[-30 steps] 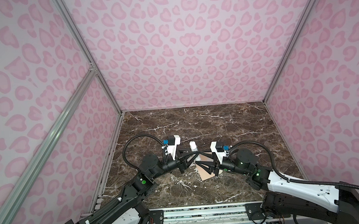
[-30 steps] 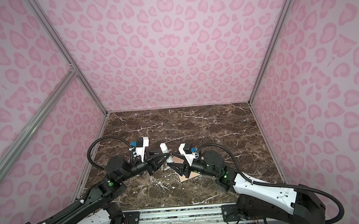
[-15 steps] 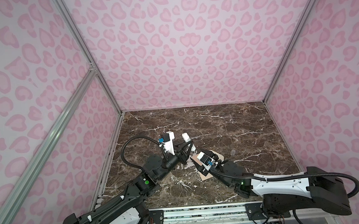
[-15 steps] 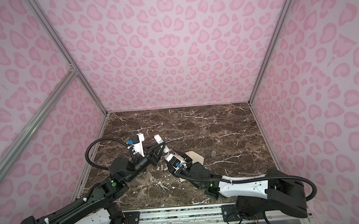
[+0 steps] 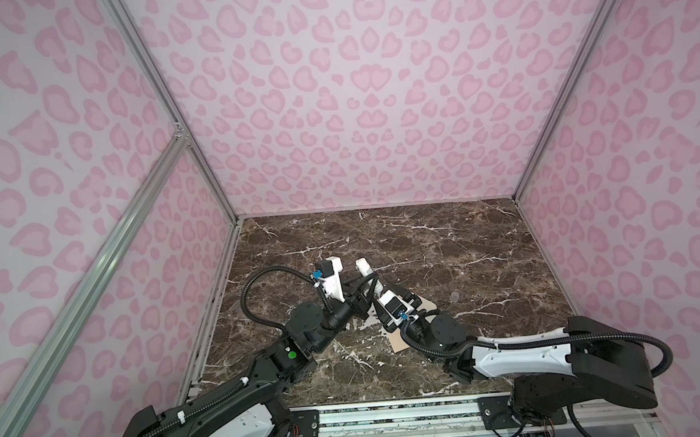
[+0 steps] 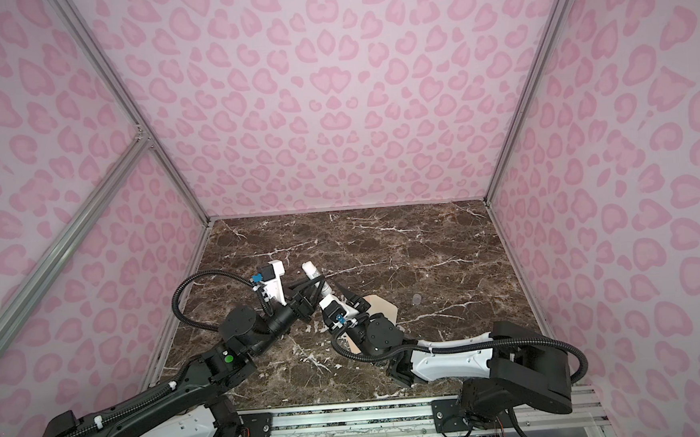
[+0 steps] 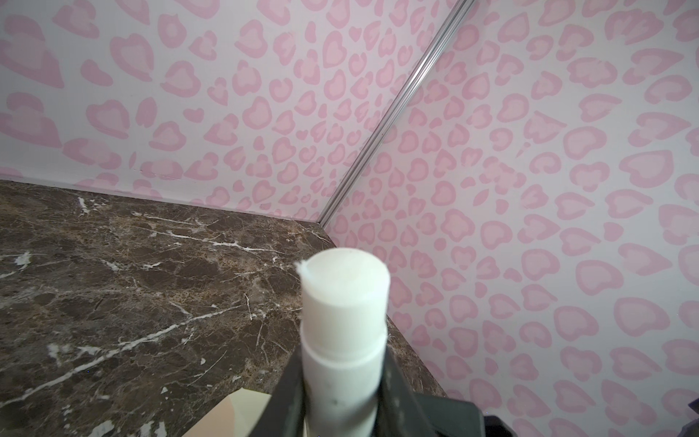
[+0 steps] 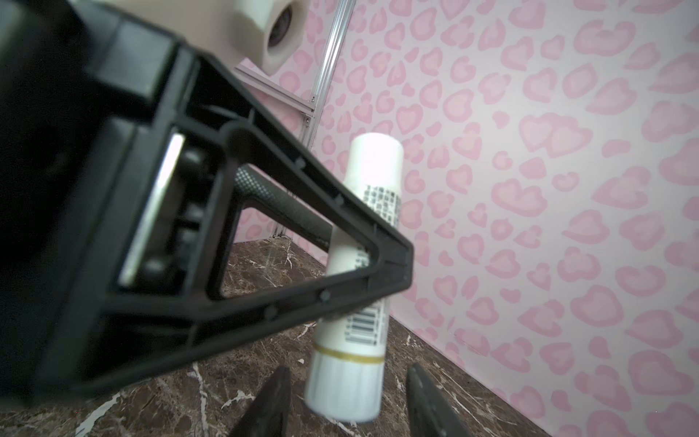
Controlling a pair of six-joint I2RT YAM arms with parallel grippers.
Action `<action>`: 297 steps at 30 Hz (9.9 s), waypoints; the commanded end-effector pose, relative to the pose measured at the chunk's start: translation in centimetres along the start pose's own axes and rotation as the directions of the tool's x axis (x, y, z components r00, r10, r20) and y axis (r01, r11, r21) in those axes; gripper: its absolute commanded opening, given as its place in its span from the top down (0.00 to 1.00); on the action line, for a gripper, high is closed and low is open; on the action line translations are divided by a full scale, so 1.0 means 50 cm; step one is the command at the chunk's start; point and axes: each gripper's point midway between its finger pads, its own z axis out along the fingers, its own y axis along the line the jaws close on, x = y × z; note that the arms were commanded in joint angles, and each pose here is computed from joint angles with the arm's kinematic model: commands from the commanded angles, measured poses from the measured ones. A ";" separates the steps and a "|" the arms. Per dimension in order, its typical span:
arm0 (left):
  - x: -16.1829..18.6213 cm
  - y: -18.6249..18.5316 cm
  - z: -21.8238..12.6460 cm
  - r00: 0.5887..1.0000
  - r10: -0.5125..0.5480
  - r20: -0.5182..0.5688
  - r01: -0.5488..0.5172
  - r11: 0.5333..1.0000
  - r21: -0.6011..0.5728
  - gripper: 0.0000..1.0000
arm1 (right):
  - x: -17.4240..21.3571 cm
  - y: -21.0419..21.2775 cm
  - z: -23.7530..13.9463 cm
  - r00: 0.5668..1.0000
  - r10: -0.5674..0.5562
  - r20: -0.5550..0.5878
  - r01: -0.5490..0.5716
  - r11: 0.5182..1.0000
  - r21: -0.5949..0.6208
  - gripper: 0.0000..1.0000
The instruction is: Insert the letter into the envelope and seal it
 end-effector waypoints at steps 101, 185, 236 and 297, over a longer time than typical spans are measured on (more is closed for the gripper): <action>0.050 -0.065 0.003 0.883 -0.397 -0.251 0.450 0.867 0.212 0.96 | -0.038 -0.031 -0.076 0.968 0.204 0.146 -0.175 0.966 -0.189 0.35; 0.378 0.248 0.056 0.694 -0.286 -0.661 0.119 0.951 -0.287 0.96 | 0.280 -0.028 -0.141 -0.087 0.267 -0.960 -0.320 0.905 0.281 0.94; 0.488 0.332 0.061 0.476 -0.373 -0.796 0.154 0.927 -0.342 0.96 | 0.385 -0.002 -0.096 -0.216 0.196 -0.956 -0.278 0.927 0.253 1.00; 0.508 0.353 0.065 0.439 -0.408 -0.801 0.132 0.911 -0.392 0.96 | 0.366 -0.009 -0.128 -0.215 0.103 -0.971 -0.238 0.959 0.155 1.00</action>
